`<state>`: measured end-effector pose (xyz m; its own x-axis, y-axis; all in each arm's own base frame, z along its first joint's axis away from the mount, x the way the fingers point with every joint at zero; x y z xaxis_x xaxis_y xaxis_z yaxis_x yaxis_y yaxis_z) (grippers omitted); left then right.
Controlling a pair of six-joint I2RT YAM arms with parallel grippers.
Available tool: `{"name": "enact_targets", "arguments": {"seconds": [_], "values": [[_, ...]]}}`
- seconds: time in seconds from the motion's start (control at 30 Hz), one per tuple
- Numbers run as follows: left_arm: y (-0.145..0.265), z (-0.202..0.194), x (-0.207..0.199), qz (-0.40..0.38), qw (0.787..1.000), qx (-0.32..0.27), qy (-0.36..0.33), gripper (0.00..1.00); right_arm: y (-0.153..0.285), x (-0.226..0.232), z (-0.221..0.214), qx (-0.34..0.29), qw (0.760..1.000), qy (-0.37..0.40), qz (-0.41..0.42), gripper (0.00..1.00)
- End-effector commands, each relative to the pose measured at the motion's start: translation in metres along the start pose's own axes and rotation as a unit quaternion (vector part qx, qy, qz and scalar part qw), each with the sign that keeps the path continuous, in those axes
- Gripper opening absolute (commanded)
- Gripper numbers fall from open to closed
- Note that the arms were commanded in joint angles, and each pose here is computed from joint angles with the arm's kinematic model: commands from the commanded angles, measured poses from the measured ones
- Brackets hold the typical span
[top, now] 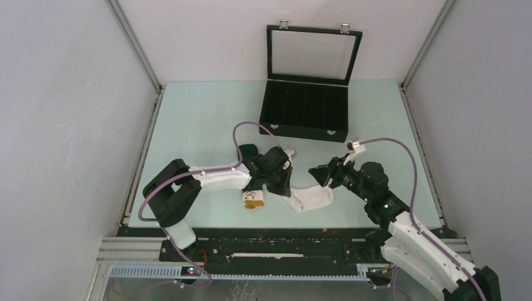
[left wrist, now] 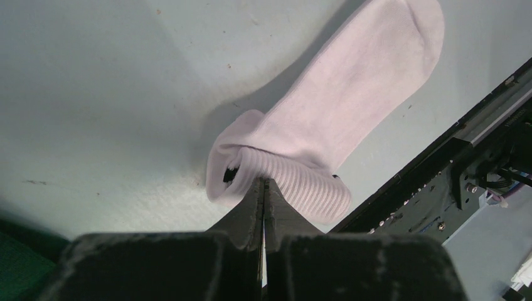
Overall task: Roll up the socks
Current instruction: Roll a pair of socks at the center of the board.
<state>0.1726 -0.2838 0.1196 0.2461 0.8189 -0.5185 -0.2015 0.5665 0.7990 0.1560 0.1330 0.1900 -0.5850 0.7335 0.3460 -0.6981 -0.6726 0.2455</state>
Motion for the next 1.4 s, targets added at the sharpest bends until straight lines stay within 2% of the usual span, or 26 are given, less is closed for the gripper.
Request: {"name": "enact_targets", "arguments": {"seconds": [0.0,0.03,0.1,0.17,0.2,0.27,0.37,0.6,0.87,1.37], "values": [[0.001,-0.006,0.001,0.008,1.000,0.007,-0.013,0.00,0.017,0.003,0.030,-0.087,0.996,0.014,-0.028,0.63],[0.000,-0.007,0.001,0.008,1.000,0.008,-0.014,0.00,0.019,0.005,0.029,-0.086,0.996,0.026,-0.010,0.63],[0.000,-0.007,0.001,0.007,1.000,0.008,-0.014,0.00,0.019,0.009,0.023,-0.064,0.996,0.056,0.035,0.50],[0.000,-0.006,0.000,0.005,1.000,0.008,-0.013,0.00,0.017,0.010,0.017,-0.042,0.996,0.061,0.045,0.46],[-0.001,-0.006,0.000,0.004,1.000,0.008,-0.013,0.00,0.017,0.012,0.013,-0.033,0.996,0.069,0.050,0.47],[-0.002,-0.007,0.000,0.003,1.000,0.010,-0.012,0.00,0.015,0.018,0.005,-0.025,0.993,0.098,0.056,0.58],[-0.002,-0.007,0.000,0.002,1.000,0.012,-0.013,0.00,0.012,0.034,-0.009,-0.019,0.985,0.163,0.060,0.62],[-0.002,-0.008,0.001,0.001,1.000,0.017,-0.016,0.00,0.004,0.054,-0.045,0.024,0.965,0.261,0.009,0.64],[-0.001,-0.008,0.000,-0.001,1.000,0.019,-0.019,0.00,-0.011,0.065,-0.072,0.101,0.950,0.291,-0.051,0.61],[-0.001,-0.009,0.001,0.000,1.000,0.022,-0.016,0.00,-0.031,0.087,-0.090,0.158,0.925,0.342,-0.047,0.57]]}}
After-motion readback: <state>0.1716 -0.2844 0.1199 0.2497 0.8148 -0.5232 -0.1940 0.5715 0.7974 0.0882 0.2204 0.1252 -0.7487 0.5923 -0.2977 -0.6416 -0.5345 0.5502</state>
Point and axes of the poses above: each gripper's point midway between its finger pads, its own y axis back along the fingers, its own x axis along the line the jaws close on, z = x × y, the point moved 10 cm from there along y, back along the fingers, and after that the axes turned 12 degrees about y, right-handed, at the moved point
